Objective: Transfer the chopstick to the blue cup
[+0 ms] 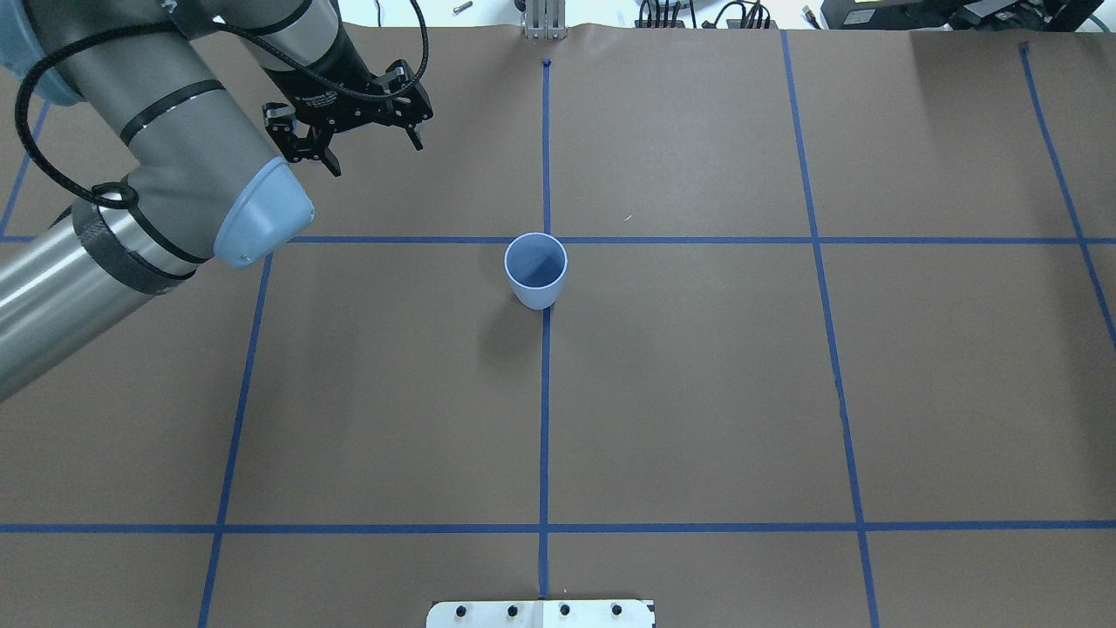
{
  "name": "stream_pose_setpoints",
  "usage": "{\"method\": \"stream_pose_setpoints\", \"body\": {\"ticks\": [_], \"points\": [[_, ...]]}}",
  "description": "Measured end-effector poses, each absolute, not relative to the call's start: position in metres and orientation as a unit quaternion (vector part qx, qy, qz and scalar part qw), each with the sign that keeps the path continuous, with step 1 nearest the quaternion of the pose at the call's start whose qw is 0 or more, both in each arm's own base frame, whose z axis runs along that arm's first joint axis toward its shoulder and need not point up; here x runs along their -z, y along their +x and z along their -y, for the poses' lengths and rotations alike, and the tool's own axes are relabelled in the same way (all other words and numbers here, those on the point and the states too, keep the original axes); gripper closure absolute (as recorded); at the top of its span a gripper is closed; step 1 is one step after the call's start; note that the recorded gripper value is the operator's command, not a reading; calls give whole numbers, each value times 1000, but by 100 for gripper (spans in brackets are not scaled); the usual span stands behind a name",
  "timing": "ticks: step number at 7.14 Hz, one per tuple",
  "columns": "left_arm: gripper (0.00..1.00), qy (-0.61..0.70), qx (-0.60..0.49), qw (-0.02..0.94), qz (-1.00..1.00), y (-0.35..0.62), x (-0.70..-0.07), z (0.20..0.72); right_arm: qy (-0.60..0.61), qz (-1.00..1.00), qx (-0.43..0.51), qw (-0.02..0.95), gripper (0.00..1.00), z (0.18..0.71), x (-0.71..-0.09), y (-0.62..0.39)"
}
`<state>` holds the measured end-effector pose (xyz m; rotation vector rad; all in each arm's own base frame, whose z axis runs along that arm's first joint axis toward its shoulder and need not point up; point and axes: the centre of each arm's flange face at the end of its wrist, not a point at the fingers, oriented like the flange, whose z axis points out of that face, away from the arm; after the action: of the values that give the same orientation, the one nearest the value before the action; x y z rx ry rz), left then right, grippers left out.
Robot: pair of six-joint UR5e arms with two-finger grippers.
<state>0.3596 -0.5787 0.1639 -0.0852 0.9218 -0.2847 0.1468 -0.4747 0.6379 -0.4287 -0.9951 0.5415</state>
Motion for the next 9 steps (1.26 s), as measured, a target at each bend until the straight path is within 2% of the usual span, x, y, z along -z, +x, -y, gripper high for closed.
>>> {"method": "stream_pose_setpoints", "body": {"ticks": [2, 4, 7, 9], "points": [[2, -42, 137, 885, -442, 356, -165, 576, -169, 458, -242, 839, 100, 467, -558, 153], [2, -28, 118, 889, -442, 338, -182, 569, -130, 458, -188, 859, 100, 503, -455, 122], [2, 13, 92, 902, -421, 258, -249, 582, -162, 493, -175, 836, 100, 572, -272, -7], [2, 15, 82, 907, -412, 213, -290, 593, -200, 511, -185, 815, 100, 573, -177, -113]]}}
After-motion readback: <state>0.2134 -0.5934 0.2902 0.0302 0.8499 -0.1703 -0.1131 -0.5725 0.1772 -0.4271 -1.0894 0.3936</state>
